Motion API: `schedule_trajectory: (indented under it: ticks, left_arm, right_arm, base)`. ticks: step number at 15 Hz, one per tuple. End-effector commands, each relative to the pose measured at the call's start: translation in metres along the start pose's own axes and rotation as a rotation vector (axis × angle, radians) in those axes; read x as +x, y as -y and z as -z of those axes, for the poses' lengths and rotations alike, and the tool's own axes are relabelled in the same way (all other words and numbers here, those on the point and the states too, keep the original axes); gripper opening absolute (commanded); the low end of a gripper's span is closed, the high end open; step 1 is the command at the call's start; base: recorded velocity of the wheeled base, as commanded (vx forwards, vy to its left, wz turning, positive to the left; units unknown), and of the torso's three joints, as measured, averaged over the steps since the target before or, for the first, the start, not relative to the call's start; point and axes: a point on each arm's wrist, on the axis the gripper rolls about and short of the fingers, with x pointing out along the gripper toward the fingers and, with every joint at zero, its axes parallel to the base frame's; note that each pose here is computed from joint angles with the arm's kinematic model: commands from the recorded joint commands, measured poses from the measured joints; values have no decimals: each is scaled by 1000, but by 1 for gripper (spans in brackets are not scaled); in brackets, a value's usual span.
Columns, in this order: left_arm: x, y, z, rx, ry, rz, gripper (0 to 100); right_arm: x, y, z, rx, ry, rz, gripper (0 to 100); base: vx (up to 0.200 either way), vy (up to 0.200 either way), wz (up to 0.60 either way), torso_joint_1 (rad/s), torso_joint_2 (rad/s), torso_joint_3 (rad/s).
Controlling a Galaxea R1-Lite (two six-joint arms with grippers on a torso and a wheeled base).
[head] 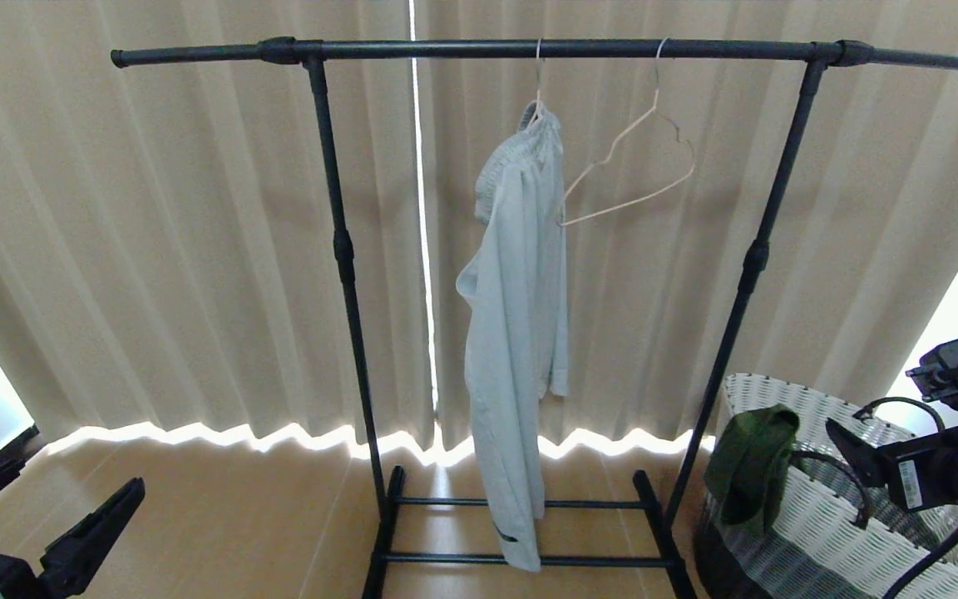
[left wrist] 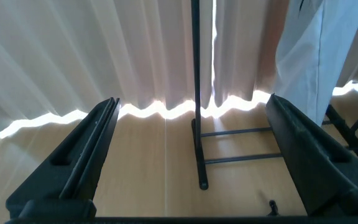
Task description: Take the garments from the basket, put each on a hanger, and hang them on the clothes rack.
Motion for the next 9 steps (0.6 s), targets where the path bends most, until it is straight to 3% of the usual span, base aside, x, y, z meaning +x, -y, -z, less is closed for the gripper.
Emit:
schedule_trajectory:
  ticks: [1, 4, 6, 8, 9]
  left_arm:
    - [0, 0, 0, 1, -1, 0, 100]
    - [0, 0, 0, 1, -1, 0, 100]
    - [0, 0, -1, 1, 5, 0, 100]
    - [0, 0, -2, 1, 10, 1, 100]
    - [0, 0, -3, 1, 18, 7, 100]
  right_arm:
    - [0, 0, 0, -1, -1, -1, 100]
    - [1, -1, 1, -2, -5, -5, 100]
    - [0, -2, 7, -4, -22, -15, 100]
    - [-2, -5, 10, -7, -11, -69, 100]
    - [-3, -6, 6, 5, 48, -171, 100]
  base:
    - [0, 0, 0, -110, 447, 334]
    - [0, 0, 0, -71, 427, 334]
    - [0, 0, 0, -37, 173, 146]
    - [0, 0, 0, -9, 35, 23]
    - [0, 0, 0, 0, 0, 0]
